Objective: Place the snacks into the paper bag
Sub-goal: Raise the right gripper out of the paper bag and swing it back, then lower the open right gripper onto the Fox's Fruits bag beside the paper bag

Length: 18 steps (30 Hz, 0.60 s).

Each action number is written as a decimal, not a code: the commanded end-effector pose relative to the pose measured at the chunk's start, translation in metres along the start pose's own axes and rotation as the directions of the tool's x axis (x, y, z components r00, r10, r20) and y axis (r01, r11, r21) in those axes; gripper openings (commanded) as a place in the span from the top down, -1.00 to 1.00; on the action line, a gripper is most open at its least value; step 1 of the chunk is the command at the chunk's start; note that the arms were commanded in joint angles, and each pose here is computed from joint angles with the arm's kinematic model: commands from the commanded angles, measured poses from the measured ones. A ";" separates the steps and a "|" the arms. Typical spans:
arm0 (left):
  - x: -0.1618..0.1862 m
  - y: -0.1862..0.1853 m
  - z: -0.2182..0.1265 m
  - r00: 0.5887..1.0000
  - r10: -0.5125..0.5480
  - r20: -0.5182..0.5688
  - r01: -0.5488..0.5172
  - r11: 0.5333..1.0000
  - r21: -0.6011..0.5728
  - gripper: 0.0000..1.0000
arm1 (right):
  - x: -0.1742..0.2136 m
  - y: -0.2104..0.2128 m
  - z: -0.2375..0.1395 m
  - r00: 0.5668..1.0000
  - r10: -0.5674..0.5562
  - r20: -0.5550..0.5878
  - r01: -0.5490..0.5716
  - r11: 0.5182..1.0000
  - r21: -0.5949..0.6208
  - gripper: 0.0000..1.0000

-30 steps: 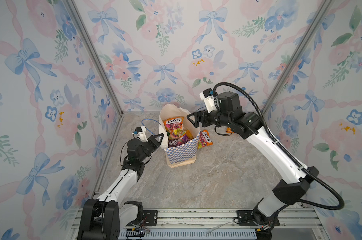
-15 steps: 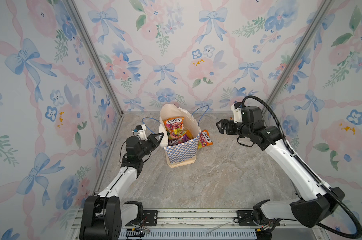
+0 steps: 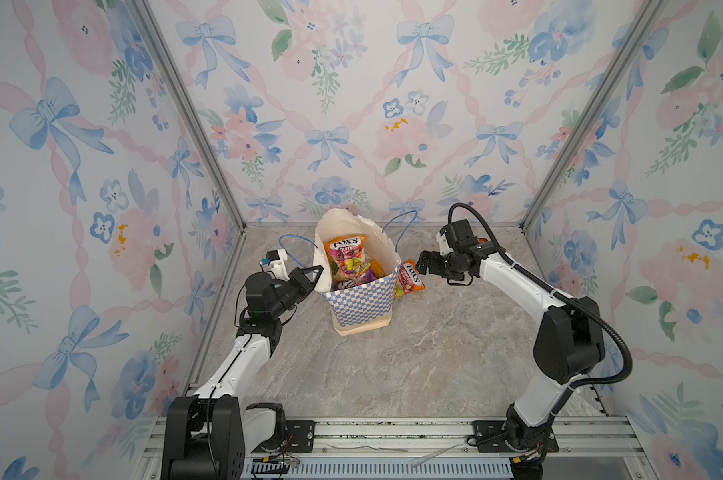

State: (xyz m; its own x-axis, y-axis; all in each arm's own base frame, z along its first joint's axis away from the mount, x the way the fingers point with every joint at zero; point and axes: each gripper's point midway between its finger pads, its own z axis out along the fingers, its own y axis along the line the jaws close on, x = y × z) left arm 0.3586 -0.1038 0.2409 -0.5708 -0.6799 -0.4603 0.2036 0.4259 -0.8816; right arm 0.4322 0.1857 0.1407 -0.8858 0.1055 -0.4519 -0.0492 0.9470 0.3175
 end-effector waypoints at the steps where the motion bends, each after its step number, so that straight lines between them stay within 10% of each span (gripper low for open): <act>1: 0.001 -0.005 -0.005 1.000 0.012 -0.008 -0.011 1.000 0.023 1.00 | -0.020 0.022 0.009 1.000 0.012 0.025 -0.010 0.997 -0.074 -0.93; 18: -0.001 -0.001 -0.011 1.000 0.002 0.001 -0.002 1.000 0.017 1.00 | -0.008 0.036 0.085 0.989 -0.132 -0.063 0.140 0.981 0.135 -0.93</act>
State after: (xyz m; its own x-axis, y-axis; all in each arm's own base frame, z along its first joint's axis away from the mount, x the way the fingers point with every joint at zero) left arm 0.3546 -0.0961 0.2395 -0.5685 -0.6888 -0.4498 0.1890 0.4228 -0.8863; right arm 0.4781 0.2527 0.0950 -0.8895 -0.0092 -0.4568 -0.1152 0.9720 0.2049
